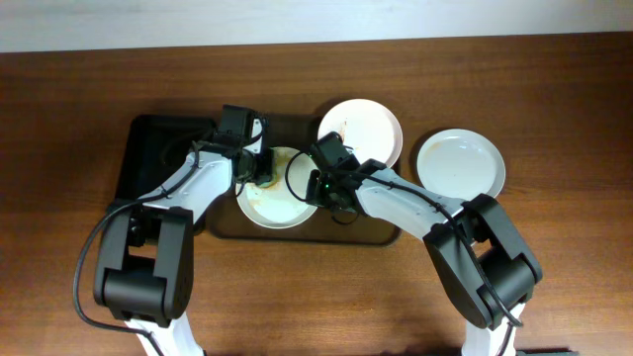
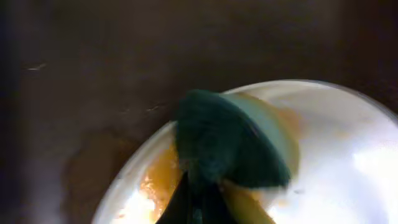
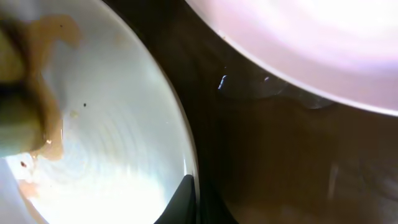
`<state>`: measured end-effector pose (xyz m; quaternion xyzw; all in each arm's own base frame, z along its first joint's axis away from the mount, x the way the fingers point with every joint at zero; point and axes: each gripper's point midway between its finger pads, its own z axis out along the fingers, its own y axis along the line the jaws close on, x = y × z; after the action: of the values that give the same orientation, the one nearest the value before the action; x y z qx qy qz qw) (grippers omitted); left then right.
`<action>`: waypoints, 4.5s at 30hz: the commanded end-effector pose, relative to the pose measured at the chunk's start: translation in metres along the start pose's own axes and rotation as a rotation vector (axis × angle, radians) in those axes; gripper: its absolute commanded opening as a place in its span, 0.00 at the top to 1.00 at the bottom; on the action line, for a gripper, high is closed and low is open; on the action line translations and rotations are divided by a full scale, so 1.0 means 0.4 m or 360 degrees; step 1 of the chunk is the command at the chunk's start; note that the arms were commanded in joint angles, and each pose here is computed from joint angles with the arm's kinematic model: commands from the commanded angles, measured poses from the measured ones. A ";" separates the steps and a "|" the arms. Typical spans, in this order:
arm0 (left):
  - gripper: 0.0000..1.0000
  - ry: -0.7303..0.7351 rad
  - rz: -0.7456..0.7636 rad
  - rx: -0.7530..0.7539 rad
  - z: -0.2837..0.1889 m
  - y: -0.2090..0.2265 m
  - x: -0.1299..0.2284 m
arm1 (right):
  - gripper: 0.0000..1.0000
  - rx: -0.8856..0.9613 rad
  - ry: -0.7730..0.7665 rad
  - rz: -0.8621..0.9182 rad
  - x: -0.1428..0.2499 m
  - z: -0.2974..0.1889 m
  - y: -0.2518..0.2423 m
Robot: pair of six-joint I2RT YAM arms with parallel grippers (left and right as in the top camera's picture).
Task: Clean dirty plates on tray and stack at the side
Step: 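Scrub the held plate with the sponge in the left gripper, then carry the plate with the right gripper and stack it on the side plate, then grip the last stained plate with the right gripper and drag it to tray center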
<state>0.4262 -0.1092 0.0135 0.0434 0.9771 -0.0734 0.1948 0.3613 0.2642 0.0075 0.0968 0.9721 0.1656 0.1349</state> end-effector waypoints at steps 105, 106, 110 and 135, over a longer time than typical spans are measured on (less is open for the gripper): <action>0.99 0.0116 -0.0116 -0.0376 -0.254 0.088 -0.142 | 0.90 0.0572 0.0411 0.0081 -0.023 -0.072 -0.194; 0.99 0.0115 -0.0116 -0.0375 -0.254 0.088 -0.142 | 0.90 0.0561 0.0403 0.0061 -0.023 -0.075 -0.179; 0.99 0.0115 -0.0118 -0.0377 -0.255 0.091 -0.142 | 0.87 0.0481 0.0281 0.0101 -0.123 -0.133 -0.169; 0.99 0.0115 -0.0121 -0.0378 -0.255 0.092 -0.142 | 0.75 0.0455 0.0478 -0.0117 -0.048 -0.036 -0.118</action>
<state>0.4413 -0.0611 0.1181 -0.0043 0.9873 0.0439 0.1529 0.3581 0.2115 0.0062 0.0588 0.9977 0.0224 -0.0261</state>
